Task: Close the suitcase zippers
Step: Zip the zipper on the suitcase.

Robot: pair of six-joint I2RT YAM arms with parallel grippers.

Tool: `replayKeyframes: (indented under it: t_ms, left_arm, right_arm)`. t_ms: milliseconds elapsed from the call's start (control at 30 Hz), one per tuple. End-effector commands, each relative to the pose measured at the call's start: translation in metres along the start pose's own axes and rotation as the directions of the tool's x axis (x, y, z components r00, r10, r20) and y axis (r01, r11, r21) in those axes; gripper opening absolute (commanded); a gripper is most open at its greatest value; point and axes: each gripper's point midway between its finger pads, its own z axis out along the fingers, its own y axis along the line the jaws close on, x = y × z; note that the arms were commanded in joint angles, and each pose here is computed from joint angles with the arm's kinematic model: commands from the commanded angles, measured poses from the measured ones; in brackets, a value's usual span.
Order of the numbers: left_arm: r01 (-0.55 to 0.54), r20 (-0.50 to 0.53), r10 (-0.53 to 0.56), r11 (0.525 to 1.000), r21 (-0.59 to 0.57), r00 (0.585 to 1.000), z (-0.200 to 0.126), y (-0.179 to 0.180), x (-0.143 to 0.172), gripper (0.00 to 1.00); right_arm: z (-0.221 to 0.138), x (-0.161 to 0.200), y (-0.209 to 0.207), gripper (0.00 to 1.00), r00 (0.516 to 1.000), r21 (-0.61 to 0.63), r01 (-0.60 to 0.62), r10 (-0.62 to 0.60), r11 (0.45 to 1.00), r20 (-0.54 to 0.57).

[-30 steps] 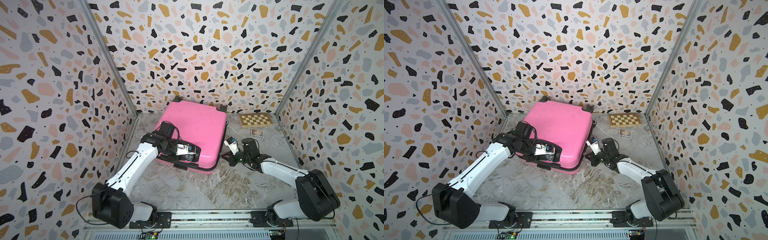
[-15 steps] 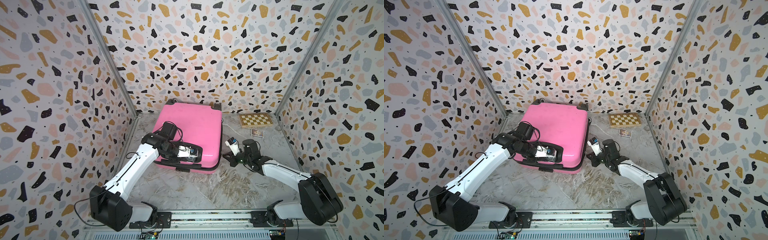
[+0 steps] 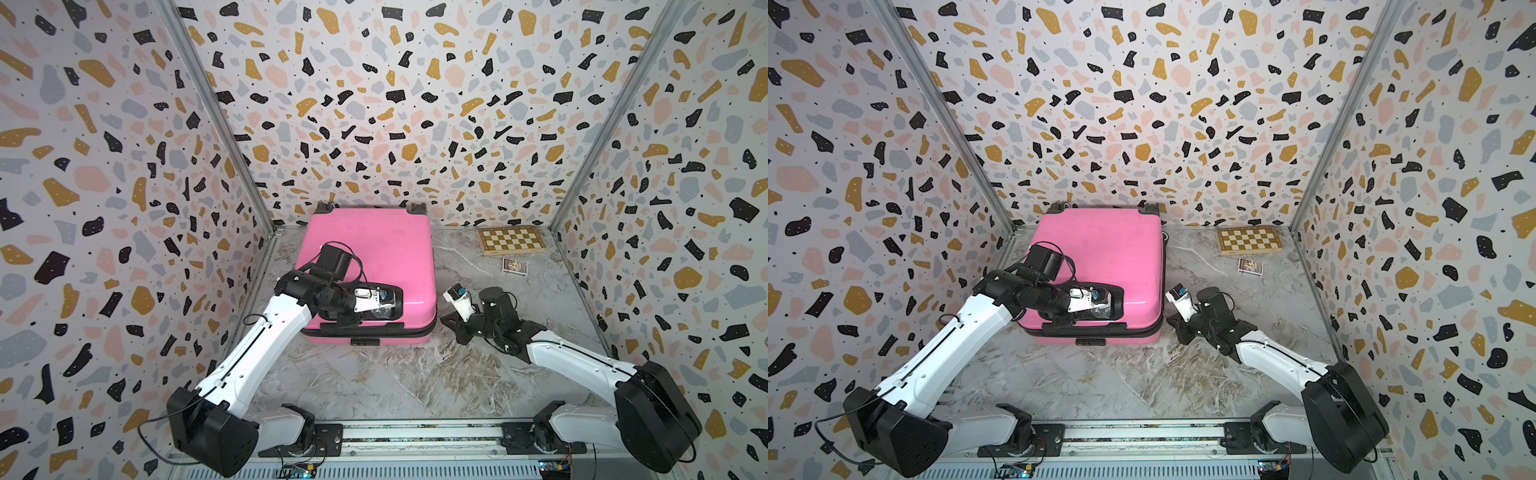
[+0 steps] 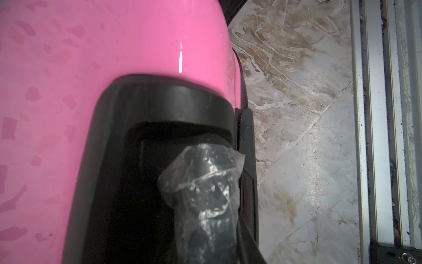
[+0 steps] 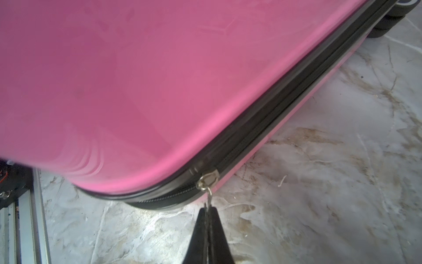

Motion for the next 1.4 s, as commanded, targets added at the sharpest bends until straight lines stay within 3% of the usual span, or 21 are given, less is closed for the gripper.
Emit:
replayKeyframes:
  t_ms: [0,233,500,733,933,1067,1367]
  left_arm:
    - [0.131,0.101,-0.104,0.939,-0.319,0.989,-0.039,0.066,-0.023,0.0]
    - [0.273,0.153,-0.237,0.917,-0.292,0.959,-0.026,0.059,-0.033,0.0]
    - [0.495,0.183,-0.464,0.843,-0.208,0.867,0.0,0.037,-0.044,0.0]
    - [0.769,0.23,-0.735,0.619,-0.157,0.638,0.012,0.037,-0.05,0.0]
    - [0.845,0.294,-0.803,0.533,-0.035,0.519,0.021,0.037,-0.068,0.0]
    - [0.853,0.292,-0.821,0.521,0.033,0.49,0.027,0.036,-0.078,0.0]
    - [0.881,0.257,-0.857,0.471,0.041,0.446,0.043,0.041,-0.077,0.0]
  right_arm:
    - [-0.004,0.005,0.018,0.0,1.0,-0.051,0.027,-0.027,0.998,-0.014]
    - [0.0,0.004,0.031,0.0,0.999,-0.094,0.035,-0.034,0.995,0.006]
    - [0.018,0.0,0.007,0.0,0.999,-0.001,-0.028,0.028,1.0,-0.035]
    - [0.025,-0.014,-0.02,0.0,0.999,0.057,-0.028,0.029,0.998,-0.018]
    - [0.029,-0.023,-0.026,0.0,1.0,0.008,-0.006,0.006,1.0,0.008]
    - [0.033,-0.027,-0.025,0.0,1.0,-0.018,0.005,-0.005,1.0,0.014]
    - [0.036,-0.031,-0.007,0.0,0.999,-0.107,0.019,-0.015,0.994,0.032]
